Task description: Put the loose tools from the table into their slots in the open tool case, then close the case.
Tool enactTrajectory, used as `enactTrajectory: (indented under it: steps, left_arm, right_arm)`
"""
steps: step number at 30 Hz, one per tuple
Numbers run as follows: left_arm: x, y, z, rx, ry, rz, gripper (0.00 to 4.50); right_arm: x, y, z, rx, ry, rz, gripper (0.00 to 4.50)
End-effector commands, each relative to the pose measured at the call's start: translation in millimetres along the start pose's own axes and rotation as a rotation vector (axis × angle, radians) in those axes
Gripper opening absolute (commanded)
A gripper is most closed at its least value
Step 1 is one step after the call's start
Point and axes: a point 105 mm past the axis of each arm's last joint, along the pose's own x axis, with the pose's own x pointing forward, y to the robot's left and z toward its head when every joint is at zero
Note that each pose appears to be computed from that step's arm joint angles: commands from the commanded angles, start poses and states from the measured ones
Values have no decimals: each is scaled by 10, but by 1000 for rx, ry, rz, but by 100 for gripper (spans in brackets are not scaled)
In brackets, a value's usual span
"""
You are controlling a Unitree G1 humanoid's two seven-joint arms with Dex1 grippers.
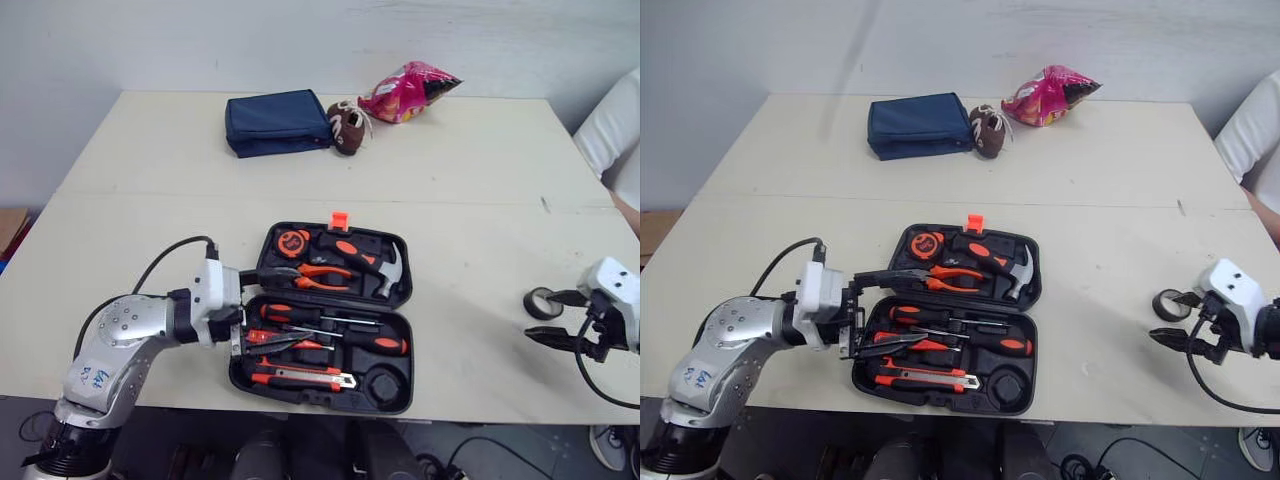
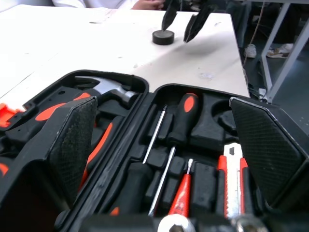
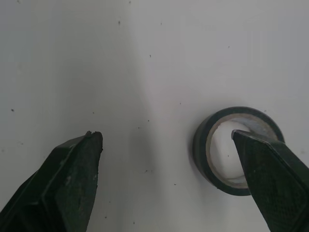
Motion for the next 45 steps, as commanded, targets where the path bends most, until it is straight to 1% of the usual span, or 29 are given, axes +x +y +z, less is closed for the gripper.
enactTrajectory:
  steps: [1,2,5,7,8,9,10,11,12,13,14,18,20,23,25,27,29,30,31,34,40,42,45]
  left_arm:
    - [1,-42,89,20,-16,-11,444]
    - [1,-44,89,20,-14,-11,444]
    - [4,-60,106,33,-6,-20,450]
    - [3,-72,127,39,-9,-25,450]
    - [1,-76,132,40,-9,-27,450]
    - [-1,-78,134,41,-9,-29,450]
    - [-4,-80,133,44,-7,-33,450]
    - [-6,-78,132,53,-4,-36,450]
    - [-7,-75,133,62,-4,-38,450]
    - [-10,-72,137,69,-9,-42,450]
    - [-12,-70,139,74,-13,-44,450]
    - [-40,-102,156,68,-8,-103,450]
    - [-56,-134,142,57,24,-148,450]
    - [-76,-127,148,64,32,-161,450]
    - [-96,-132,117,62,48,-166,450]
    - [-108,-142,88,60,61,-169,450]
    - [-96,-182,74,49,62,-172,450]
    - [-90,-199,74,45,61,-174,450]
    - [-85,-213,75,45,59,-173,450]
    - [-98,-235,62,41,68,-175,450]
    - [-123,-217,67,42,81,-166,450]
    - [-134,-221,65,40,86,-164,450]
    - [-153,-227,56,32,97,-163,450]
  right_arm:
    - [11,-121,-19,-16,16,-35,450]
    - [29,-146,-25,-8,15,-42,450]
    - [74,-225,-57,-40,39,-63,374]
    - [70,-250,-25,-61,25,-66,279]
    - [65,-257,-5,-74,16,-66,218]
    - [63,-261,6,-82,11,-65,176]
    - [43,-236,79,-103,-16,-42,114]
    - [25,-197,162,-130,-47,-12,78]
    - [12,-160,229,-151,-71,13,29]
    - [6,-121,284,-180,-85,34,5]
    - [5,-99,309,-197,-89,44,5]
    - [45,383,788,-354,-215,260,5]
    - [80,616,936,-395,-271,359,5]
    - [164,1102,1082,-510,-308,554,5]
    - [202,1367,1191,-537,-352,648,5]
    - [227,1541,1258,-557,-374,708,5]
    - [330,1822,1340,-607,-404,800,5]
    - [364,1914,1373,-626,-419,826,5]
    - [392,1989,1341,-635,-397,862,5]
    - [477,2097,1221,-634,-340,922,5]
    - [630,2081,1045,-622,-246,908,5]
    - [675,2035,938,-623,-189,882,5]
    - [726,1854,738,-649,-65,801,5]
